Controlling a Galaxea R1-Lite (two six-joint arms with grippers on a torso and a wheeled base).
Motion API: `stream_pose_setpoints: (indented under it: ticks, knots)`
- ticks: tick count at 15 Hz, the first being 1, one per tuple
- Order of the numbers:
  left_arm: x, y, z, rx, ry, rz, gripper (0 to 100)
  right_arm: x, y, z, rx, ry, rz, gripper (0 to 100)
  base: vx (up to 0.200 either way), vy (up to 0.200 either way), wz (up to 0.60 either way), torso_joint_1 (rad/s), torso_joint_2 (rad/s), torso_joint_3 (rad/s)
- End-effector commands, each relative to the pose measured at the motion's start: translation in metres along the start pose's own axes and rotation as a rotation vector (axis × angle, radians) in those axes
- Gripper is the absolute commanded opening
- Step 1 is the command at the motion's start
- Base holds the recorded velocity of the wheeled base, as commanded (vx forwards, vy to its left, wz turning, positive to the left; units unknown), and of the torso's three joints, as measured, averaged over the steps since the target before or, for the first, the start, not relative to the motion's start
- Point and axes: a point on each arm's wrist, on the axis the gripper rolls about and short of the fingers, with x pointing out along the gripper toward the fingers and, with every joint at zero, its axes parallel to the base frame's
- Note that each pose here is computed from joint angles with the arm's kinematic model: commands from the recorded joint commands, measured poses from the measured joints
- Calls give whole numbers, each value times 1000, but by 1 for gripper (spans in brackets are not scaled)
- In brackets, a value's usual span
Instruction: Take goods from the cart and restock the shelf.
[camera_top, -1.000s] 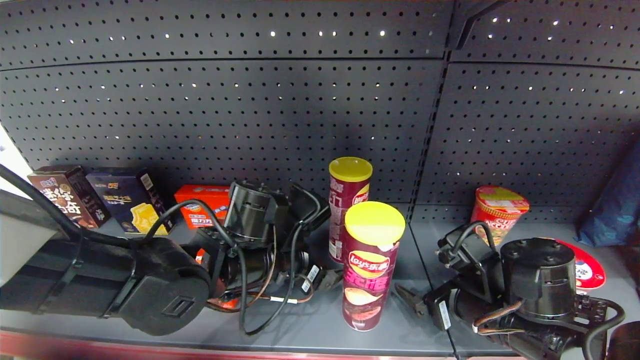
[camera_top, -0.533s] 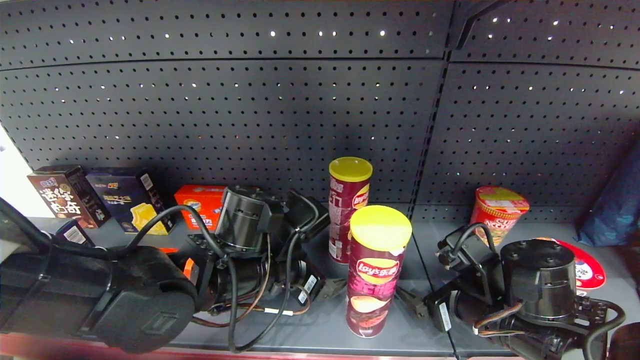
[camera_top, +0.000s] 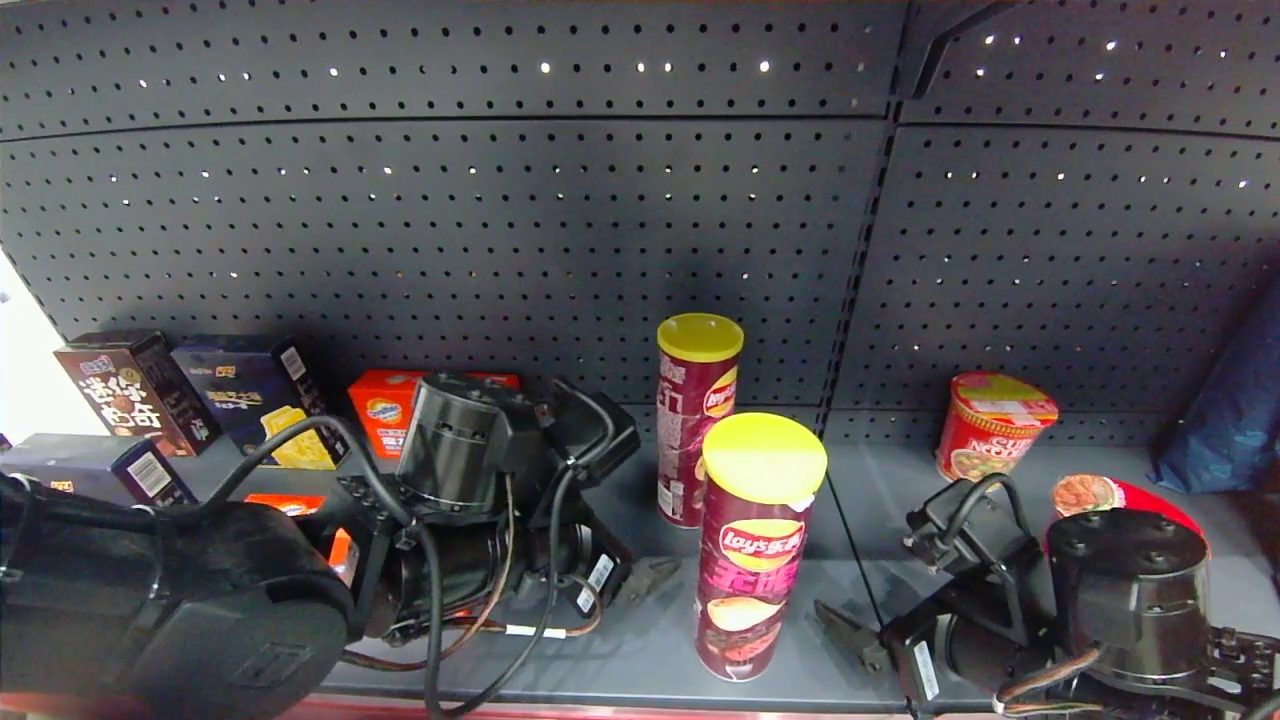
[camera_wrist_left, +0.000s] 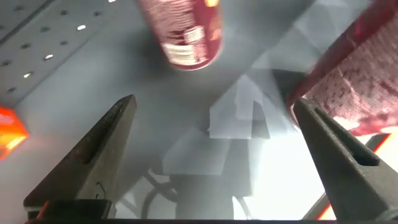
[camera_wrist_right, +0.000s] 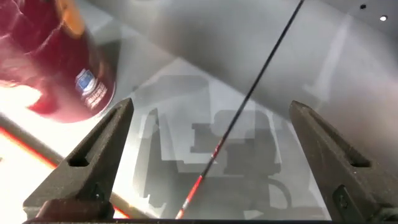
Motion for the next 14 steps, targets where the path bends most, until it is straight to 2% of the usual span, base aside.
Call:
stream_pose_setpoints:
  ticks: [1, 4, 8, 14]
  knots:
    - [-9, 7, 4, -13, -25, 25, 100, -8, -1, 2, 3, -23, 3, 100, 0, 0, 0, 0, 0, 0]
    - [-17, 20, 9, -31, -58, 69, 100, -2, 3, 4, -6, -22, 16, 100, 0, 0, 0, 0, 0, 0]
    - [-23, 28, 6, -46, -51, 111, 100, 8, 19, 9, -26, -26, 58, 100, 0, 0, 0, 0, 0, 0]
    - [-25, 30, -1, -52, -33, 116, 100, 18, 30, 10, -40, -18, 83, 100, 0, 0, 0, 0, 0, 0]
